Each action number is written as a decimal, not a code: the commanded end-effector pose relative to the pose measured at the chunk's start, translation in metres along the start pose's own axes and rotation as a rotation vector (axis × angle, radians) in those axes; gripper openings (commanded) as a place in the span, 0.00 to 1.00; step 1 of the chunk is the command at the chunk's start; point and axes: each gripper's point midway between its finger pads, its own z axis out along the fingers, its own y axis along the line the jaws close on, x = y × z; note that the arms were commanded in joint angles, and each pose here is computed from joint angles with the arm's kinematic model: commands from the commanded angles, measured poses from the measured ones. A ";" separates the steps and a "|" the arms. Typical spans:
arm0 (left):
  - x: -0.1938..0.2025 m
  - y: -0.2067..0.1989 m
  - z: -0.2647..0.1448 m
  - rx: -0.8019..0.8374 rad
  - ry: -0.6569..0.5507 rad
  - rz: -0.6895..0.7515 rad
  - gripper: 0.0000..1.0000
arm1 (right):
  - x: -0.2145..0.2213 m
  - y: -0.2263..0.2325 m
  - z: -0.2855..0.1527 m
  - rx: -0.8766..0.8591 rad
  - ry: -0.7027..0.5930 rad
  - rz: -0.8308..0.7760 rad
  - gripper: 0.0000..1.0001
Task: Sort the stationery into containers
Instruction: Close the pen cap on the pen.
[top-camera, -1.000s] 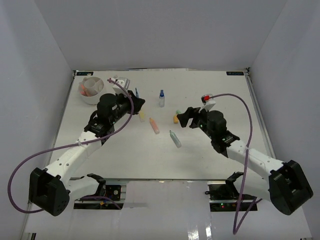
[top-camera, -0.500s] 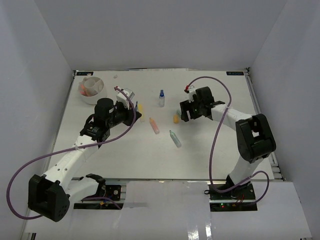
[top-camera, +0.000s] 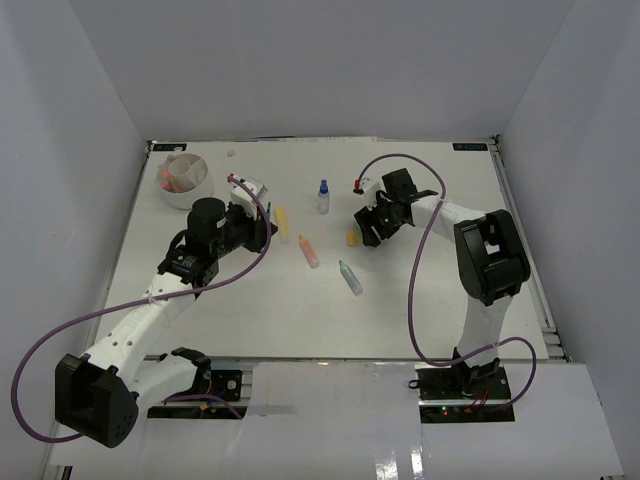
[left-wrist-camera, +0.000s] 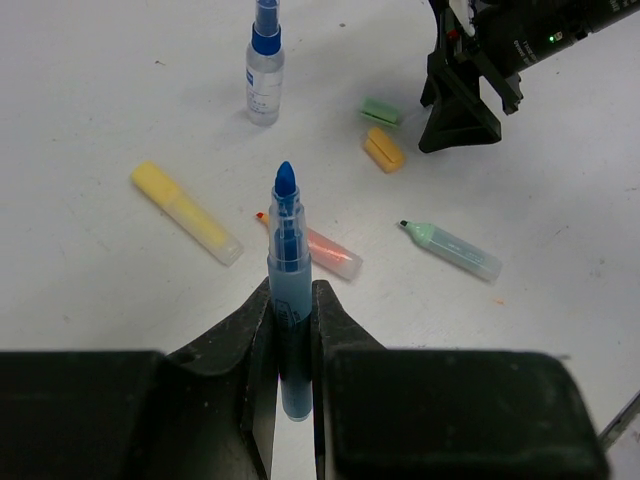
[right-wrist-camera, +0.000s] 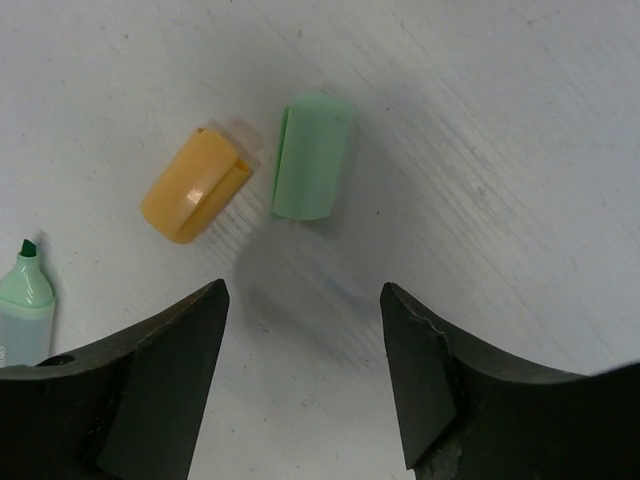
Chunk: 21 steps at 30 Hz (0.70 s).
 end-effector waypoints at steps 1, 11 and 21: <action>-0.007 0.004 -0.004 -0.024 -0.018 0.012 0.00 | 0.003 0.003 0.005 -0.043 0.026 -0.029 0.66; -0.008 0.000 -0.005 0.000 -0.027 0.015 0.00 | 0.028 0.010 0.008 0.023 0.114 -0.039 0.52; -0.005 -0.001 -0.004 0.007 -0.020 0.012 0.00 | 0.049 0.026 0.006 0.135 0.214 -0.007 0.41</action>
